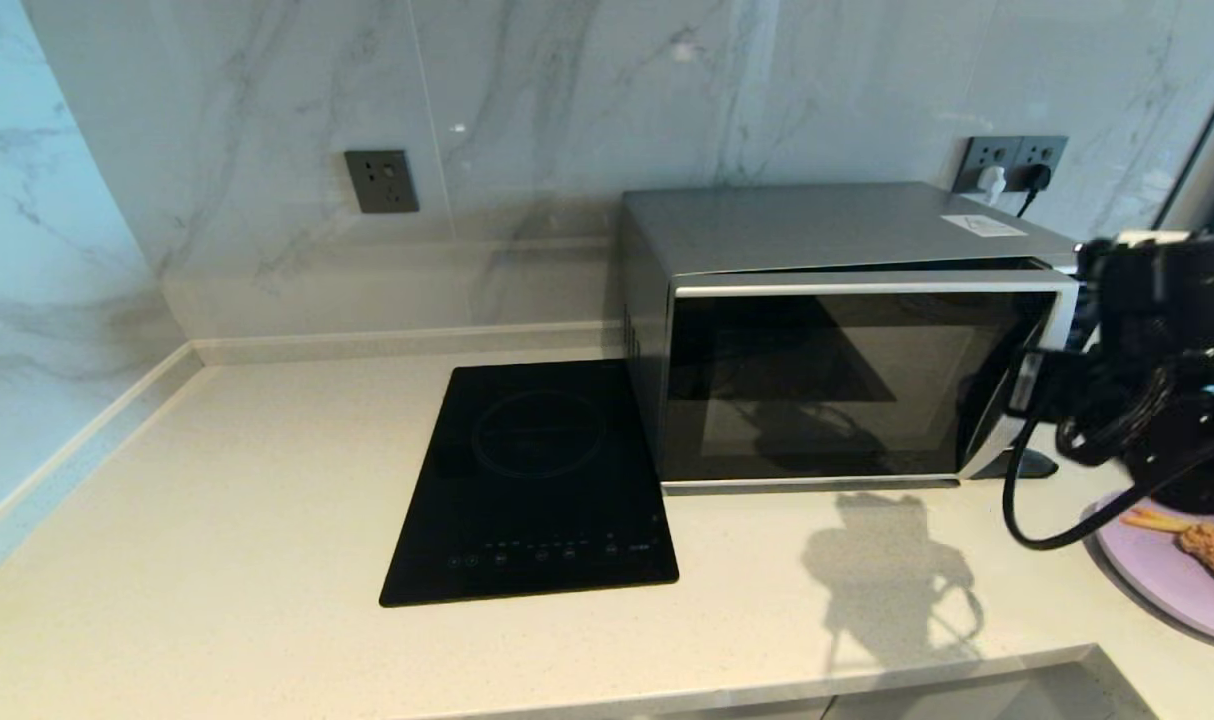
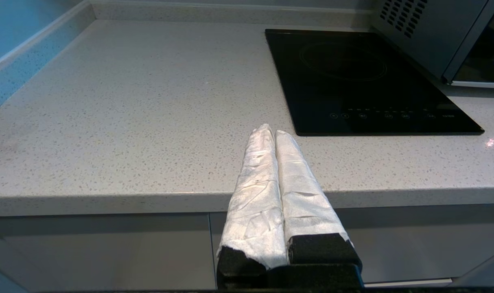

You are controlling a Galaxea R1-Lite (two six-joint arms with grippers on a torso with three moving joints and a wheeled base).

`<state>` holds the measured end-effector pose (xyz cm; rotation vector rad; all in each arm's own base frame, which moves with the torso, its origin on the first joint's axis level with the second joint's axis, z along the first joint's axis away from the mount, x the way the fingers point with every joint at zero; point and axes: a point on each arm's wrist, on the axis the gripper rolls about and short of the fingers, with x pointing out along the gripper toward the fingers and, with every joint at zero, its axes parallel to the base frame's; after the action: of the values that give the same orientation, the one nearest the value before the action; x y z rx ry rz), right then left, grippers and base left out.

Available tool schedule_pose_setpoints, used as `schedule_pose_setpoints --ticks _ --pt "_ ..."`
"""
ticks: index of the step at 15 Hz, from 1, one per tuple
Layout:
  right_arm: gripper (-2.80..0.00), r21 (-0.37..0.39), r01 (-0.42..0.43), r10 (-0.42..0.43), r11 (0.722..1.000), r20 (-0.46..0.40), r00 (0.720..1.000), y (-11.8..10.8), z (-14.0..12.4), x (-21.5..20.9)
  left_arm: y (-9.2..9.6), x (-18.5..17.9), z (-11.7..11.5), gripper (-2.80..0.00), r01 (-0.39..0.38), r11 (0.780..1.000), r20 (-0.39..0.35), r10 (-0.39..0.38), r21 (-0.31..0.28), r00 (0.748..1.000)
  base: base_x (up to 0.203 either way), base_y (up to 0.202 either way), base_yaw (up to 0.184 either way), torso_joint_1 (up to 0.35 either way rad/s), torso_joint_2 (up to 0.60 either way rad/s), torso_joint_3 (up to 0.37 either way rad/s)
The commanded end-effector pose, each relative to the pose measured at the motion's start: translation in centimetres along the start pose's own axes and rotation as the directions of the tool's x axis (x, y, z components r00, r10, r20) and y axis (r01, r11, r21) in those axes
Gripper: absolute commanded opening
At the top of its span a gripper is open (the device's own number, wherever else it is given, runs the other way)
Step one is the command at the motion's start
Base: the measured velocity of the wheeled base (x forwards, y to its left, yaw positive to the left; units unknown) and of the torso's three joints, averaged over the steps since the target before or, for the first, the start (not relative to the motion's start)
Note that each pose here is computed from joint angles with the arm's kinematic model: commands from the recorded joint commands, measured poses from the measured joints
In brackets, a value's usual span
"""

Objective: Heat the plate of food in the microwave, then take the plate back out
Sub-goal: Open the microwave oven

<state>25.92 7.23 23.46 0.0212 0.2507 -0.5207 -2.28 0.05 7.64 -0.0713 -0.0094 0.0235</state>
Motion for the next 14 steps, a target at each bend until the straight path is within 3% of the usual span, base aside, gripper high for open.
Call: schedule_pose_setpoints --ticks 1,4,8,10,11,14 --pt "-2.8 0.108 -0.053 0.036 0.993 0.158 0.987 -1.6 6.1 -2.7 0.0 0.0 0.0 -2.8 -0.001 1.0 -0.001 0.001 -0.001 1.0 0.0 0.0 0.0 0.0 0.0 0.0" --pt "-2.8 0.131 -0.048 0.018 0.99 0.223 0.975 -1.6 11.3 -2.4 0.0 0.0 0.0 -2.8 -0.001 1.0 -0.001 0.001 -0.001 1.0 0.0 0.0 0.0 0.0 0.0 0.0" --pt "-2.8 0.127 -0.094 0.072 0.987 0.165 0.984 -0.6 15.9 -0.4 0.0 0.0 0.0 -2.8 -0.001 1.0 -0.001 0.001 -0.001 1.0 0.0 0.0 0.0 0.0 0.0 0.0" --pt "-2.8 0.128 -0.162 0.153 0.978 0.079 0.985 -0.1 16.1 0.7 0.0 0.0 0.0 -2.8 -0.001 1.0 -0.001 0.001 -0.001 1.0 0.0 0.0 0.0 0.0 0.0 0.0" --pt "-2.8 0.133 -0.194 0.198 0.972 -0.024 0.98 0.7 14.6 2.5 0.0 0.0 0.0 -2.8 -0.001 1.0 -0.001 0.001 -0.001 1.0 0.0 0.0 0.0 0.0 0.0 0.0" --pt "-2.8 0.221 -0.236 0.28 0.946 -0.192 0.941 0.4 12.4 5.4 0.0 0.0 0.0 -2.8 -0.001 1.0 -0.001 0.001 -0.001 1.0 0.0 0.0 0.0 0.0 0.0 0.0"
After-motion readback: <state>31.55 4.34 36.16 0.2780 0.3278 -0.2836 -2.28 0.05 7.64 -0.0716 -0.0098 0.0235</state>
